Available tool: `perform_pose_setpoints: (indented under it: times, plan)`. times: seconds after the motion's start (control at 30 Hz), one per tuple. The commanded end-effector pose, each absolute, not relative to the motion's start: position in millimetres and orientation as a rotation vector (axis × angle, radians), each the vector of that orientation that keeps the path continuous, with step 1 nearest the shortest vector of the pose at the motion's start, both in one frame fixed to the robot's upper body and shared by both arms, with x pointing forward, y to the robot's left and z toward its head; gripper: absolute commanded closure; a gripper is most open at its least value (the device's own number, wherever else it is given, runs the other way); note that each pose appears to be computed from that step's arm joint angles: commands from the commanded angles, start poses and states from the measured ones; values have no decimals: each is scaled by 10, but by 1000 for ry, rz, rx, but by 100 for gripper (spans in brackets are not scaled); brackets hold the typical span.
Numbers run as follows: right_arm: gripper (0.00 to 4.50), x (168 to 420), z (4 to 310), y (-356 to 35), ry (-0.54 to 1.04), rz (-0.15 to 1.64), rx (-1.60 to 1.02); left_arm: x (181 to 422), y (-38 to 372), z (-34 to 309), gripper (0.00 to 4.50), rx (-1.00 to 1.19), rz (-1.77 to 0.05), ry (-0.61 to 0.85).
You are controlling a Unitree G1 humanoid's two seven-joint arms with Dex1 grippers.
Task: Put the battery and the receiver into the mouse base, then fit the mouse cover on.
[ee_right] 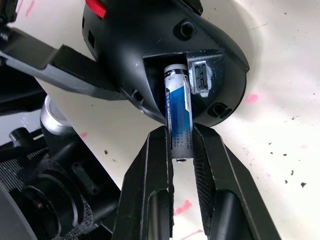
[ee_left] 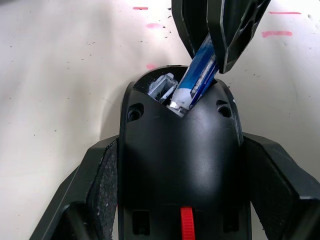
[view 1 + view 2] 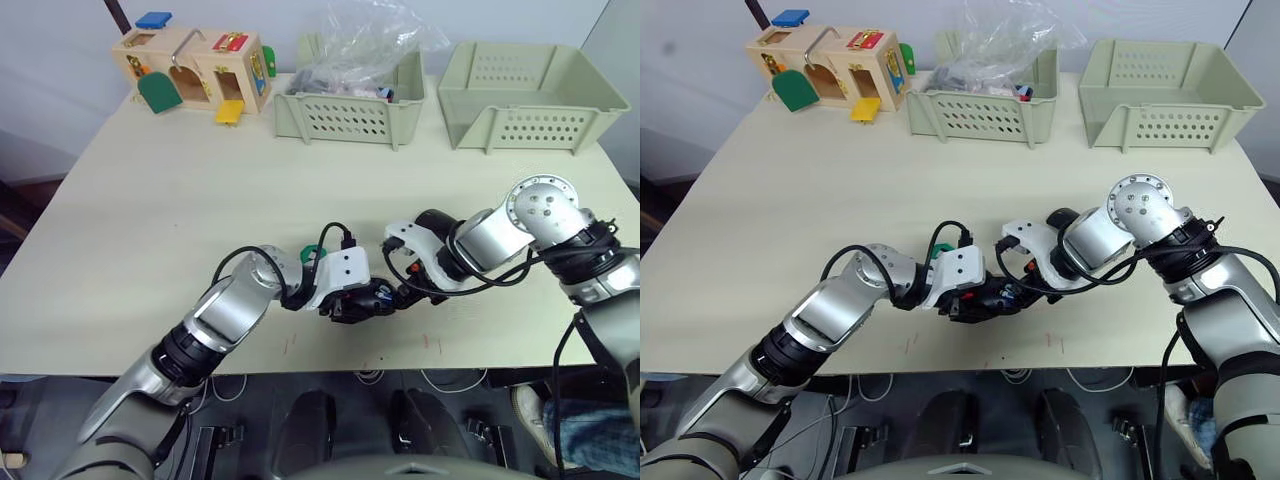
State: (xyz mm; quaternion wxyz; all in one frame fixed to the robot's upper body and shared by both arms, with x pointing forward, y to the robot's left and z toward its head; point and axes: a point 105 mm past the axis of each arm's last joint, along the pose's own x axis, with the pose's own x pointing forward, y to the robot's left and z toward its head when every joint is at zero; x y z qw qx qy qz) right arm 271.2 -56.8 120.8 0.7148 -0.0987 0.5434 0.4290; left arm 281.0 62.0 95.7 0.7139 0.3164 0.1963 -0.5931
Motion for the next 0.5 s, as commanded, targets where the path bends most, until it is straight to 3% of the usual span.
perform_pose_setpoints:
  times: [0.03,0.1,0.13,0.23,0.37,0.5]
  plan:
    - [268,2730,1260,-524,1184,962,-181,2771,589,896,150,702,-1321,449]
    - [158,2742,1287,-537,1171,957,-184,2771,588,895,150,700,-1320,451]
    - [142,2734,1304,-559,1168,959,-188,2772,588,894,150,700,-1319,451]
    - [142,2651,1386,-705,1135,972,-199,2772,587,893,150,698,-1319,451]
    - [142,2541,1548,-816,954,981,-216,2771,602,885,150,697,-1315,455]
    - [142,2474,1575,-901,668,919,-262,2774,605,894,150,698,-1314,453]
